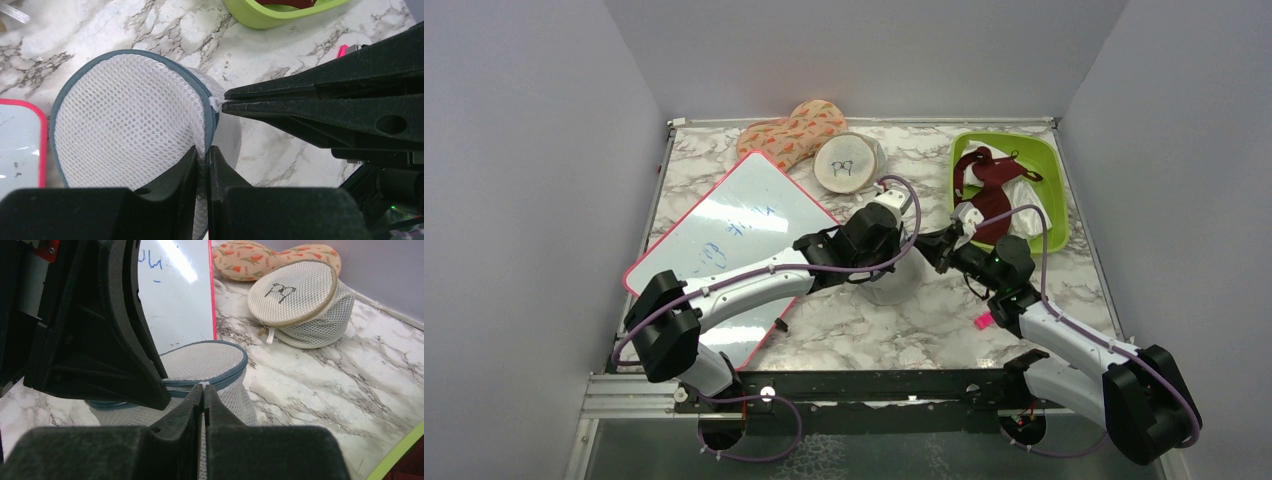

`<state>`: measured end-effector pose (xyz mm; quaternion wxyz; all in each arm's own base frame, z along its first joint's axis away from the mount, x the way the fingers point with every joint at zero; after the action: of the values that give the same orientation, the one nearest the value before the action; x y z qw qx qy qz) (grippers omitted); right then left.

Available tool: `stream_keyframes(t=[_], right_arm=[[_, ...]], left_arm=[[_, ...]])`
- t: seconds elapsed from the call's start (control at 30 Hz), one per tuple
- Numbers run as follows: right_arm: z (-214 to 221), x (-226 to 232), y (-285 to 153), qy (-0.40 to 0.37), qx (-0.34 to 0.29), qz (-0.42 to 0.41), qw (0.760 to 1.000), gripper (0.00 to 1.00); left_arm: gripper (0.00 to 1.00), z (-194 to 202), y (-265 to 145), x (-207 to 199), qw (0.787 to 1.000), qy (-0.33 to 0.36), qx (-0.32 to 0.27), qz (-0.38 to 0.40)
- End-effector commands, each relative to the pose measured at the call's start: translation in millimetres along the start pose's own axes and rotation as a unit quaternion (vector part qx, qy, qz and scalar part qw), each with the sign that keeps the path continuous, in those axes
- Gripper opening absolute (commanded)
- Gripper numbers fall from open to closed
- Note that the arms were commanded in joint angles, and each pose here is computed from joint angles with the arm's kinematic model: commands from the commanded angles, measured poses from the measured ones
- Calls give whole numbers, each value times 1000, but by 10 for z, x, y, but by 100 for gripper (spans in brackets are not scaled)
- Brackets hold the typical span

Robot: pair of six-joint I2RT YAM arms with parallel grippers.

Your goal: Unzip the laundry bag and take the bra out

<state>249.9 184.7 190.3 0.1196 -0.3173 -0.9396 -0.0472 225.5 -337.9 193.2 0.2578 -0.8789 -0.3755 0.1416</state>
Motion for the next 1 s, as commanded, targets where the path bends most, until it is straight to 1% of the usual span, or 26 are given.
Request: stream_keyframes(t=[0.0,0.23,0.37,0.57,0.77,0.97], right_arm=[[-11,-53,8,-13,-2,12,1000,1],[-26,-133,71,-12,10,31,999,1],[-27,-165,134,-5,16,32,999,1],[-8,-286,285,-19,34,40,998,1],[38,-359,434,-48,51,23,997,1],[32,-374,550,-70,48,-1,996,1]], left_arm=[[0,-55,-162,53,998,56,-13,3],[0,12,-326,98,990,133,-28,25],[0,30,-429,85,981,179,-54,51],[0,41,-552,-9,961,235,-102,105],[0,34,-648,-30,948,259,-141,120],[0,26,-752,5,941,264,-180,111]])
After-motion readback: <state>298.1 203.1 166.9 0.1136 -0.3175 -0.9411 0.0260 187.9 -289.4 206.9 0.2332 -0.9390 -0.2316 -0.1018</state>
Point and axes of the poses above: each gripper's point midway between its finger pads, its own y axis out along the fingers, its own x axis along the line the jaws close on, z = x × y, the point moved 4 cm from there along -y, back along the fingers, and after that the axes turned 15 degrees about y, right-handed, at the moved point
